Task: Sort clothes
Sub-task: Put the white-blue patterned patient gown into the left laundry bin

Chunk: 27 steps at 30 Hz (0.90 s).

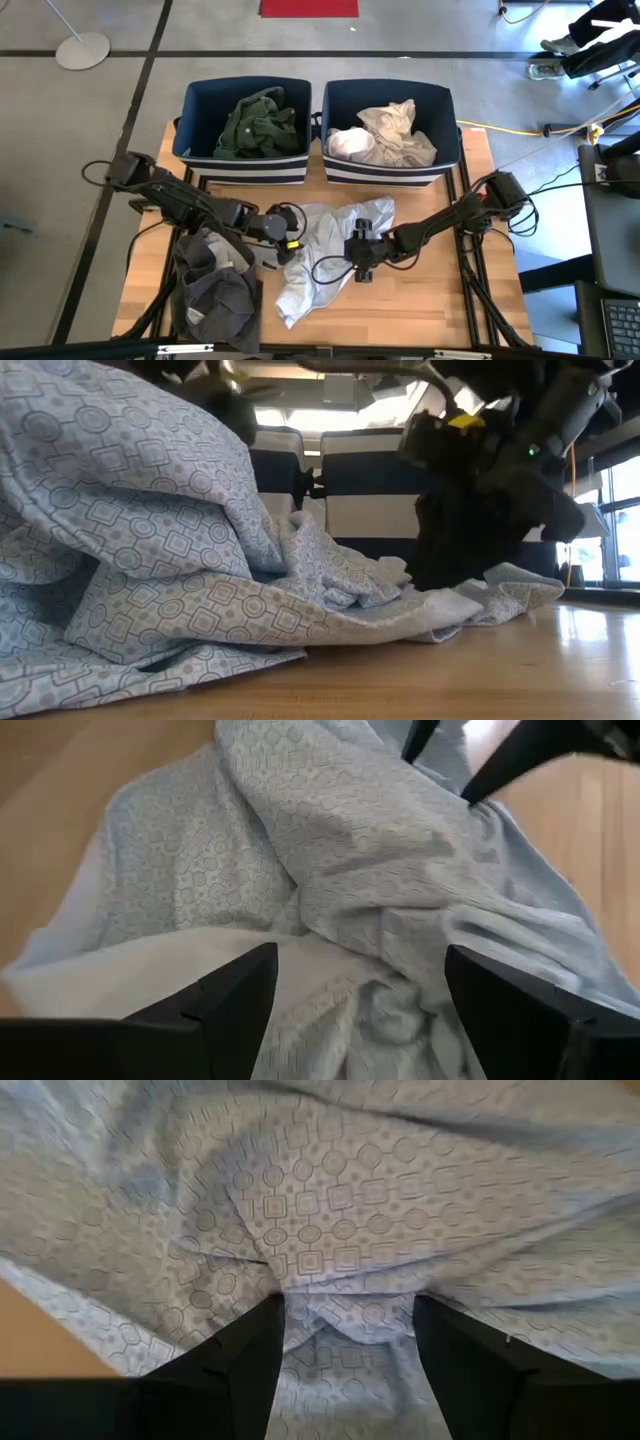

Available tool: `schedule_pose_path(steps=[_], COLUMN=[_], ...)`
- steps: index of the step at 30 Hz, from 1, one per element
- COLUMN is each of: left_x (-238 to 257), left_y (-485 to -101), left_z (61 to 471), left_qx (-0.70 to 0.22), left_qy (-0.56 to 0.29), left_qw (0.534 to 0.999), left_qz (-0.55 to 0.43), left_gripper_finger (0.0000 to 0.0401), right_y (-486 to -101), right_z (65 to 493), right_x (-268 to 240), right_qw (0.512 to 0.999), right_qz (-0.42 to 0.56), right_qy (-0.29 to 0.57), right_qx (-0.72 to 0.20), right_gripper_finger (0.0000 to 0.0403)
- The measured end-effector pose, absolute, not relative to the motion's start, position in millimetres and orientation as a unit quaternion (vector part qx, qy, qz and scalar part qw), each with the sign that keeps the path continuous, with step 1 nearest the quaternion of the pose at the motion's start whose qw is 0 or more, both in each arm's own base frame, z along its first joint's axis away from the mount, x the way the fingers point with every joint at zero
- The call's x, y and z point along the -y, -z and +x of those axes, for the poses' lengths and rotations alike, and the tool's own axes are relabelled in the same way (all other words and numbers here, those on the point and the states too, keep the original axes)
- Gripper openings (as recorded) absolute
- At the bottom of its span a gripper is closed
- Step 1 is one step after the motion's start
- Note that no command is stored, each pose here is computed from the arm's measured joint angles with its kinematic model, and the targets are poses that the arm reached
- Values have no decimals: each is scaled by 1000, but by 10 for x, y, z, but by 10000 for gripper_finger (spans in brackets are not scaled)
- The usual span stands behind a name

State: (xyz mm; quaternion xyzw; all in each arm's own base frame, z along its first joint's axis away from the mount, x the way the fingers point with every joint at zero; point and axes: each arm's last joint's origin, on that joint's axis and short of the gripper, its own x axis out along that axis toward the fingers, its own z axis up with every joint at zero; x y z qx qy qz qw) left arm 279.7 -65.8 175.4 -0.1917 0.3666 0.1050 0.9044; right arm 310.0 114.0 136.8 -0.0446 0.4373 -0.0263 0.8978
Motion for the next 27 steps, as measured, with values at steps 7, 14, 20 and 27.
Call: schedule_pose_path(steps=[7,14,20,27], left_x=[676,683,690,695], left_y=[-1470,-1293,-1278,-1303], left_z=[2929,3107,3146,3161], left_qx=[-338,-296,-282,-271], left_qy=[-101,-80,-68,-55], left_qw=[910,921,924,930], left_qz=[-217,-239,-247,-240], left_gripper_finger=[279,279,279,279], right_y=[-1272,-1167,-1157,-1263], right_z=[3208,3339,3383,3463], right_x=[-1158,-1187,-1190,-1204], right_qw=[910,928,936,955], right_qz=[-45,-68,-82,-112], right_qy=[10,-9,-1,9], right_qx=[-412,-367,-343,-275], right_gripper_finger=[223,223,223,223])
